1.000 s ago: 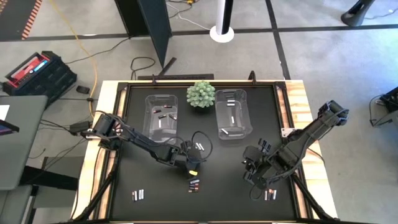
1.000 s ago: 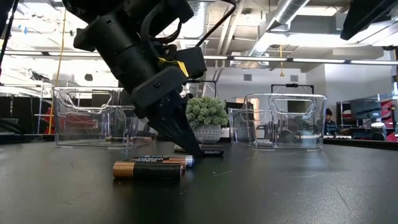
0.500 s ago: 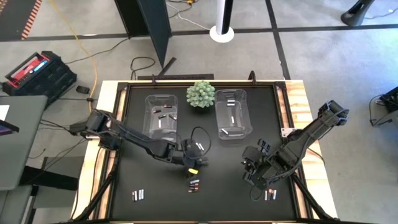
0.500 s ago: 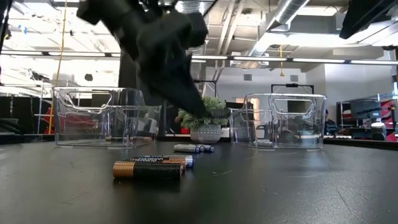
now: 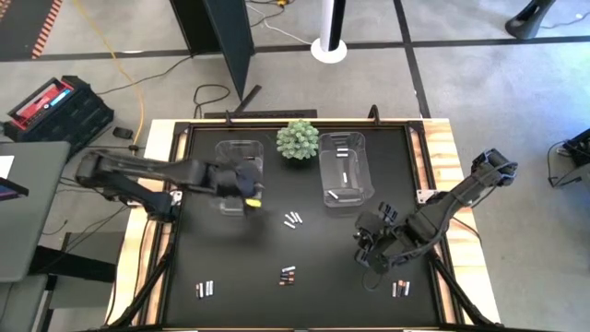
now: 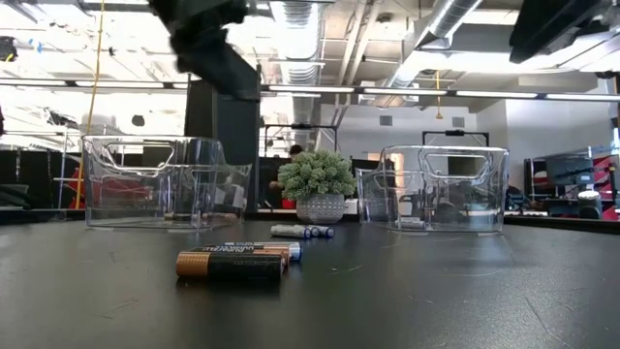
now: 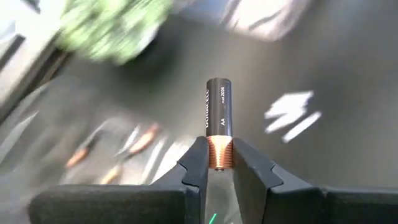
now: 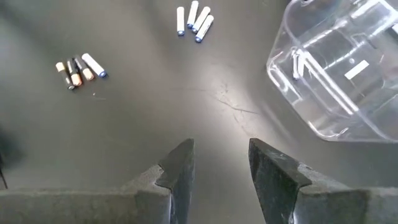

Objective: Sort batteries
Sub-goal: Put the black-brown battery into the left transparent bin

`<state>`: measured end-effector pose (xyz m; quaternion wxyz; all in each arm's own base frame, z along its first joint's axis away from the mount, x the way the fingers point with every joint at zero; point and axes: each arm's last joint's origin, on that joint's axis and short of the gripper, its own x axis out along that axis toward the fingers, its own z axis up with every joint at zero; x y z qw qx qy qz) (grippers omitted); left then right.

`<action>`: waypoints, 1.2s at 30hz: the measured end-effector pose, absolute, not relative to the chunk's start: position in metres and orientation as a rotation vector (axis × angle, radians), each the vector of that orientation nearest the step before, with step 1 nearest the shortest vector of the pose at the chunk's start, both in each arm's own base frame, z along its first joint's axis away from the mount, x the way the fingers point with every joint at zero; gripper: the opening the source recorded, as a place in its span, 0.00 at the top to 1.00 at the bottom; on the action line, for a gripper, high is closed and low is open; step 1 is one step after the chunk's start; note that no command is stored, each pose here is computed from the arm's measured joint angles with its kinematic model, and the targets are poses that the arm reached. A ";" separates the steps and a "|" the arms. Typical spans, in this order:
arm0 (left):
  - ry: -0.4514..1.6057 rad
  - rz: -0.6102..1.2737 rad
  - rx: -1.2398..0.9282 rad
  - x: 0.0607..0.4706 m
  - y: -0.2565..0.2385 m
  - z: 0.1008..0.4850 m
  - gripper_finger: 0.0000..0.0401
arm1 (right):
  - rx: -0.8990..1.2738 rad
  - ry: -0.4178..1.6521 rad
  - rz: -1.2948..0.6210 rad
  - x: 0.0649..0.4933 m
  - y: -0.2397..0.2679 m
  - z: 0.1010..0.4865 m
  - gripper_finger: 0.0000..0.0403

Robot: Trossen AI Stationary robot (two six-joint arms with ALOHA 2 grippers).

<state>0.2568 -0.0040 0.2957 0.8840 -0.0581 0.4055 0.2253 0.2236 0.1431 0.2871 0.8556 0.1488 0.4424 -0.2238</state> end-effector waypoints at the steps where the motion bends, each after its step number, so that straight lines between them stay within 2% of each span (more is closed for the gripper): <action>1: 0.892 0.490 -0.108 0.247 0.002 0.297 0.88 | 0.316 0.929 -0.476 0.224 0.142 0.287 0.58; 5: 1.050 0.530 -0.064 0.219 0.023 0.296 0.88 | 0.330 0.926 -0.503 0.229 0.135 0.287 0.58; 9: 1.156 0.452 -0.077 0.213 0.039 0.269 0.88 | 0.351 0.920 -0.543 0.234 0.125 0.287 0.58; 13: 1.214 0.388 -0.081 0.211 0.051 0.239 0.88 | 0.386 0.901 -0.582 0.242 0.114 0.288 0.58; 19: 1.241 0.290 -0.080 0.202 0.069 0.224 0.88 | 0.442 0.865 -0.634 0.252 0.097 0.289 0.58; 26: 1.271 0.174 -0.171 0.214 0.091 0.196 0.88 | 0.489 0.839 -0.703 0.260 0.077 0.289 0.58; 36: 1.436 0.199 -0.271 0.232 0.114 0.154 0.88 | 0.553 0.781 -0.747 0.270 0.059 0.291 0.58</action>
